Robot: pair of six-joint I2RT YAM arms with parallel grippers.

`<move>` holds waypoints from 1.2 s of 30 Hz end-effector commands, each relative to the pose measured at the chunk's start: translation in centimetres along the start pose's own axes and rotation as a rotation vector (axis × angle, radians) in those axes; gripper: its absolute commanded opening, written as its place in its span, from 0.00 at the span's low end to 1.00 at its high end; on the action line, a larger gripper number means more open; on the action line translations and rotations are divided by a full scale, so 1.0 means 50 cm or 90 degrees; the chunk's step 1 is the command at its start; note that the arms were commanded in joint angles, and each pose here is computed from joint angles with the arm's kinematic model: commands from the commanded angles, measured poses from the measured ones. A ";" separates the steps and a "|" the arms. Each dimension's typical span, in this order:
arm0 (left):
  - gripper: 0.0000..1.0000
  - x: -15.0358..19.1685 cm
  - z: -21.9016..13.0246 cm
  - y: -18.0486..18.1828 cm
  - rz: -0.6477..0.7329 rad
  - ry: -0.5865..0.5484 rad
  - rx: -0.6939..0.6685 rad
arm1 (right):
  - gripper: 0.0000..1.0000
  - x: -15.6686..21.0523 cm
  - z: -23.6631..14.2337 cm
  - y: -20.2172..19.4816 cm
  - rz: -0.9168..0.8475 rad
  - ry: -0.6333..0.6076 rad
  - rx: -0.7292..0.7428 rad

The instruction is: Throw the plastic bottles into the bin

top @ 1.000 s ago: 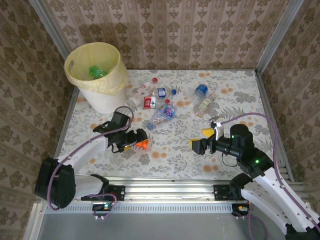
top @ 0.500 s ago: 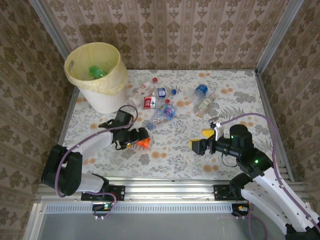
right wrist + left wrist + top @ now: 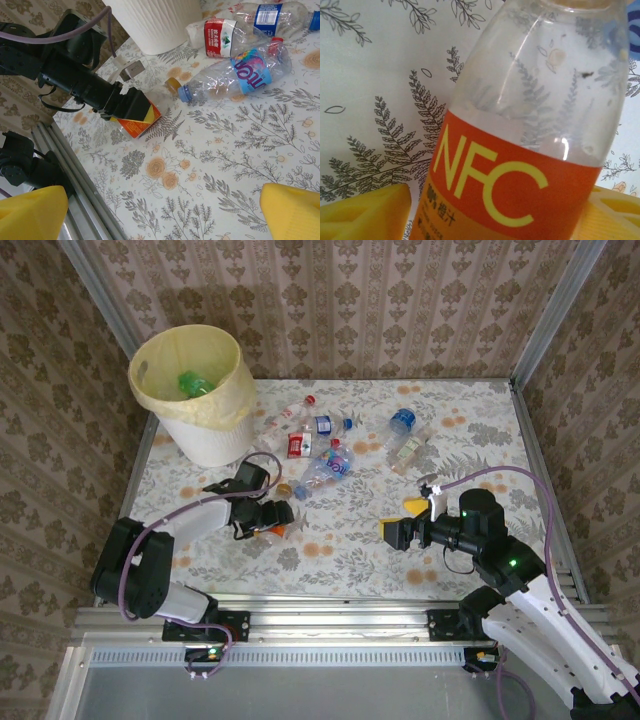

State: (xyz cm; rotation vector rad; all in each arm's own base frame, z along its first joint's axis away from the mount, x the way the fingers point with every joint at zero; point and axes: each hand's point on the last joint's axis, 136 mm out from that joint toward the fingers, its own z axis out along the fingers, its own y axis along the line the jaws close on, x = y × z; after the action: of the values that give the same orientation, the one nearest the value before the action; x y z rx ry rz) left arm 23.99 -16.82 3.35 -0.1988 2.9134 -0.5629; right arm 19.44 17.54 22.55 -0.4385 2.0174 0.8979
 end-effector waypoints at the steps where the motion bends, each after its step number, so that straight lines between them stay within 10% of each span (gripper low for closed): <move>1: 0.76 0.008 0.005 0.021 0.008 0.010 -0.023 | 1.00 0.010 0.001 0.000 0.003 0.007 -0.002; 18: 0.54 -0.001 -0.036 -0.014 0.049 -0.047 0.016 | 1.00 0.010 0.001 0.000 0.004 0.007 -0.001; 36: 0.52 -0.050 -0.231 -0.151 0.246 -0.271 0.159 | 1.00 0.006 0.001 0.005 0.000 0.006 -0.010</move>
State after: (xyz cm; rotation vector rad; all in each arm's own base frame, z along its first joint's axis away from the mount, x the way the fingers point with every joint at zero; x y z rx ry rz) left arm 24.12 -18.41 13.43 0.1440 2.5049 -0.6813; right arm 19.44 17.54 22.55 -0.4385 2.0174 0.8979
